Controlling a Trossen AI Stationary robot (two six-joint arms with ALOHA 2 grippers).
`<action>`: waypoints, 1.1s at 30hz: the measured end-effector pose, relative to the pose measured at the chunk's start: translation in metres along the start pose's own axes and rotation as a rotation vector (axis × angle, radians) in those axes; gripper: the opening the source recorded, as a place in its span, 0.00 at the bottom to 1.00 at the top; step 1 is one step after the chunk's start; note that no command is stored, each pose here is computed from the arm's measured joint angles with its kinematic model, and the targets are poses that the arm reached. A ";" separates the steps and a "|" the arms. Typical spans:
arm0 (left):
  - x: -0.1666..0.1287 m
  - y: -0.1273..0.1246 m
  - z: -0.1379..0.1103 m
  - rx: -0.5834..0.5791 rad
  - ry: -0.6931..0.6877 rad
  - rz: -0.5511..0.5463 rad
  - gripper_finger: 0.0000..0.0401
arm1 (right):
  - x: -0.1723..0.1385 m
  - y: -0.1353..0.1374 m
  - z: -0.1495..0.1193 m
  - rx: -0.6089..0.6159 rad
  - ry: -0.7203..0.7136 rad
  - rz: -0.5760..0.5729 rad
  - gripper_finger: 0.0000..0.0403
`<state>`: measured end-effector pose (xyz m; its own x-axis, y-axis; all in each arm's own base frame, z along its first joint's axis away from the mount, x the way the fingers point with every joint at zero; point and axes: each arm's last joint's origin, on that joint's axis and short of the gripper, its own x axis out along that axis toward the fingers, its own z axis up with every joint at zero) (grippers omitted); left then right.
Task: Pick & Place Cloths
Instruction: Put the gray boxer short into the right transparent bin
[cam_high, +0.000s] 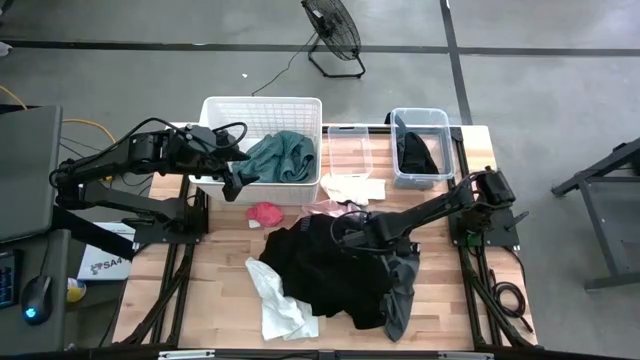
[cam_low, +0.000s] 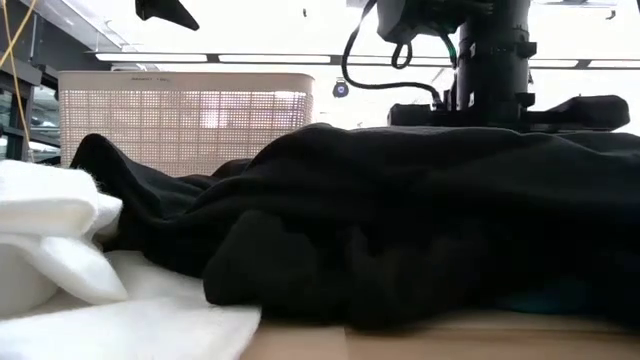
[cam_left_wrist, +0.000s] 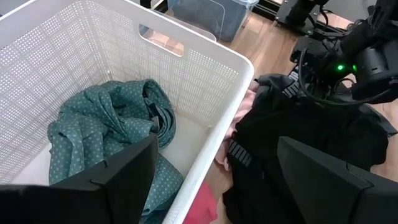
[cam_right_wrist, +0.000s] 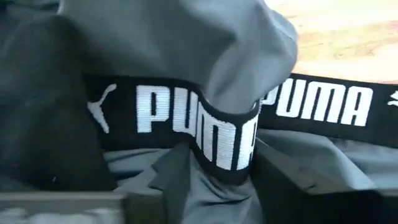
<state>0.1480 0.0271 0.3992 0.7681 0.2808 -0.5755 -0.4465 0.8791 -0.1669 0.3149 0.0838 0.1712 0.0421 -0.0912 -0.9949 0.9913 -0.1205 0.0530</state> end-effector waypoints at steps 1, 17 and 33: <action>0.000 0.000 0.000 0.000 0.000 0.000 0.81 | -0.002 -0.001 0.001 -0.002 0.001 -0.002 0.33; 0.000 0.000 0.000 -0.004 -0.001 0.000 0.81 | -0.082 -0.039 0.021 -0.057 -0.110 0.192 0.02; 0.000 0.000 0.000 -0.024 -0.001 0.000 0.81 | -0.172 -0.098 0.026 -0.513 -0.134 0.661 0.01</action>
<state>0.1480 0.0272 0.3993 0.7683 0.2816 -0.5748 -0.4575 0.8696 -0.1856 0.2070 0.0859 0.3390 0.6496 -0.1050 -0.7530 0.7032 0.4594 0.5426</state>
